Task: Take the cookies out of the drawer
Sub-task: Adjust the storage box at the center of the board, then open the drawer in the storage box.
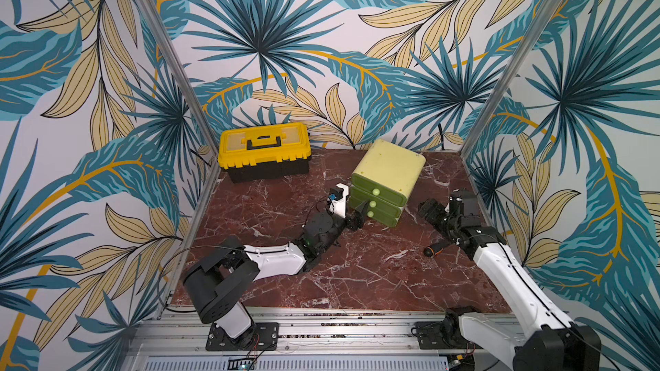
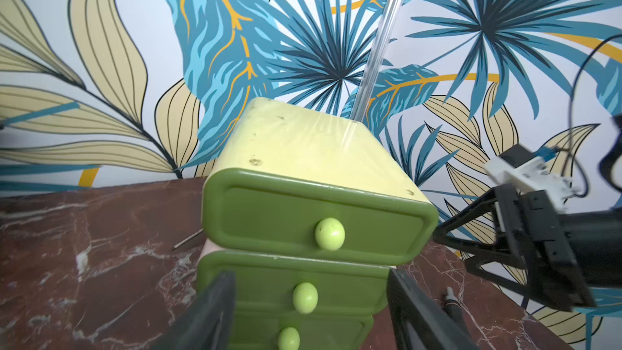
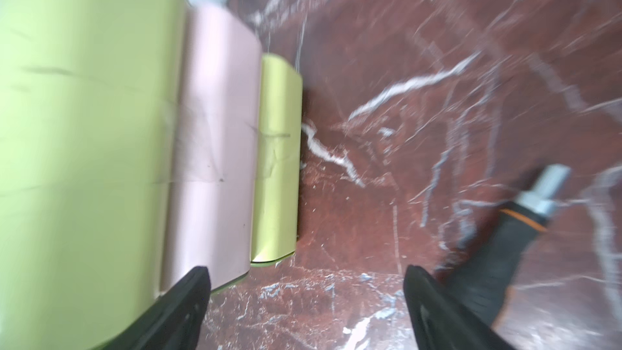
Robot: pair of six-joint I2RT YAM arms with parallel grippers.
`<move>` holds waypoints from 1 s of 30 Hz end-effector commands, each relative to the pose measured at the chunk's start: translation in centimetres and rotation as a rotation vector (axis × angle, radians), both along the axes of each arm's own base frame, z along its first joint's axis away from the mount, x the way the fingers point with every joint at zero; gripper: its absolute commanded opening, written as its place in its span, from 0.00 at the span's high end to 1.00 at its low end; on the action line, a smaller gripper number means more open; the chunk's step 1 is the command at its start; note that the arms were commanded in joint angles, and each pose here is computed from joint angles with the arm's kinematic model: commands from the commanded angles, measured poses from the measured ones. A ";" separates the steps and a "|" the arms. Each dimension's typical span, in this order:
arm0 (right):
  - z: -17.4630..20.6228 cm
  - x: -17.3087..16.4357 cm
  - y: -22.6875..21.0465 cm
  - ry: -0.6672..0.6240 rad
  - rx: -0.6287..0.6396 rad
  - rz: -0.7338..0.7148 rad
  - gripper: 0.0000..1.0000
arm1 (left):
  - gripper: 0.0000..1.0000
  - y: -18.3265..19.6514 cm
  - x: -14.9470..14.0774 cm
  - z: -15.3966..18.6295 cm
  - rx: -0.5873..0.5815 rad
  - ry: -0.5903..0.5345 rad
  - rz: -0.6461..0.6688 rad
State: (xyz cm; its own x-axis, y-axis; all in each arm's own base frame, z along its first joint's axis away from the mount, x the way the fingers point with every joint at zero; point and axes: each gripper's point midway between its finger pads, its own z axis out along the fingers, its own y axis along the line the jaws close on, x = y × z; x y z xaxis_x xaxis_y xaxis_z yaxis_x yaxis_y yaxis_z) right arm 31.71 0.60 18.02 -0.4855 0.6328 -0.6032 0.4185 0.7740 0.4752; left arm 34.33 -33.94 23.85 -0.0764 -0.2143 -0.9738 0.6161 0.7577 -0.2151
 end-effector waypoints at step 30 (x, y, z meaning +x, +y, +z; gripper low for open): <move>1.1 -5.9 -4.7 -0.068 -0.188 -0.183 0.10 | 0.45 -5.6 3.9 -1.6 0.163 -0.051 0.045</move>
State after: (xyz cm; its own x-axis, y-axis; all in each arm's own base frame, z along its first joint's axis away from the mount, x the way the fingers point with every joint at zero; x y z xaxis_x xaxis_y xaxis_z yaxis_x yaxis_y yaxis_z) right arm 25.86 -3.82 19.38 -0.3254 0.5979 -0.7326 0.5258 0.7583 0.3853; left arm 37.41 -39.26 20.81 -0.0385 -0.0317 -0.9988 0.6176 0.7850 -0.0487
